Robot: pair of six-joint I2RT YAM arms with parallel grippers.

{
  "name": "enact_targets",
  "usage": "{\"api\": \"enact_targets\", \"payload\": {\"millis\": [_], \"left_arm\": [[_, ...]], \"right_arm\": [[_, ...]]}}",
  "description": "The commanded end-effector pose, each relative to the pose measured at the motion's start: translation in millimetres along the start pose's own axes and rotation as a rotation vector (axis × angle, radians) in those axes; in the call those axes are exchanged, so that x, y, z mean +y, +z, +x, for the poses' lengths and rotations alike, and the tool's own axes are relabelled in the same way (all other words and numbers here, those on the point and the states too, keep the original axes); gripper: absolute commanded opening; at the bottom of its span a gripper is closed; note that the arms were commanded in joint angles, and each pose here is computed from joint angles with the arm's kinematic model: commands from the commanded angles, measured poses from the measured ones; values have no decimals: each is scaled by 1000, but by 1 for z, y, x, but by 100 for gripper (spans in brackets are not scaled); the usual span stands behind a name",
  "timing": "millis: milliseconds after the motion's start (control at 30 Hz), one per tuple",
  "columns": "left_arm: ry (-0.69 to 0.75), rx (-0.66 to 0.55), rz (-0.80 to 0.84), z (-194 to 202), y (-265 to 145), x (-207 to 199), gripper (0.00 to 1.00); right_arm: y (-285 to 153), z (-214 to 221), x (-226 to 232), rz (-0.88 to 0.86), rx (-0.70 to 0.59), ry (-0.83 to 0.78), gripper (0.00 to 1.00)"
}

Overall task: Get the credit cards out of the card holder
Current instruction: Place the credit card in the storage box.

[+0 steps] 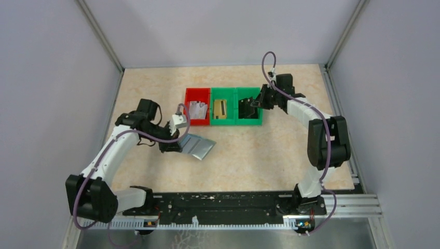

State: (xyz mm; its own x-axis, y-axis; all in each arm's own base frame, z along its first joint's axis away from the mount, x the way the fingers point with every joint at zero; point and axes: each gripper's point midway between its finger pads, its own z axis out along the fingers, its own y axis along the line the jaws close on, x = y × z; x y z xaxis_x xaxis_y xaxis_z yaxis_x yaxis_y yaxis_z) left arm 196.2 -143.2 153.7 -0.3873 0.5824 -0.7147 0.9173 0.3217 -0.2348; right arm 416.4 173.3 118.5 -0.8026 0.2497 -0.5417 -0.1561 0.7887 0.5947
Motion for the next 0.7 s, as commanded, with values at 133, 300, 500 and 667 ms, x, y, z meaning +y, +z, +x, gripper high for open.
{"api": "enact_targets", "payload": {"millis": [133,300,500,667], "left_arm": [[230,316,-63,53,40,40,0],[376,477,-189,69,66,61,0],[524,579,-424,61,78,82,1],[582,603,-545,45,84,82,3]], "right_arm": [[26,-35,19,-23,-63,-79,0],[36,-31,19,-11,-45,-73,16],[17,-41,35,-35,-83,-92,47],[-16,-52,55,-52,-149,-116,55]]}}
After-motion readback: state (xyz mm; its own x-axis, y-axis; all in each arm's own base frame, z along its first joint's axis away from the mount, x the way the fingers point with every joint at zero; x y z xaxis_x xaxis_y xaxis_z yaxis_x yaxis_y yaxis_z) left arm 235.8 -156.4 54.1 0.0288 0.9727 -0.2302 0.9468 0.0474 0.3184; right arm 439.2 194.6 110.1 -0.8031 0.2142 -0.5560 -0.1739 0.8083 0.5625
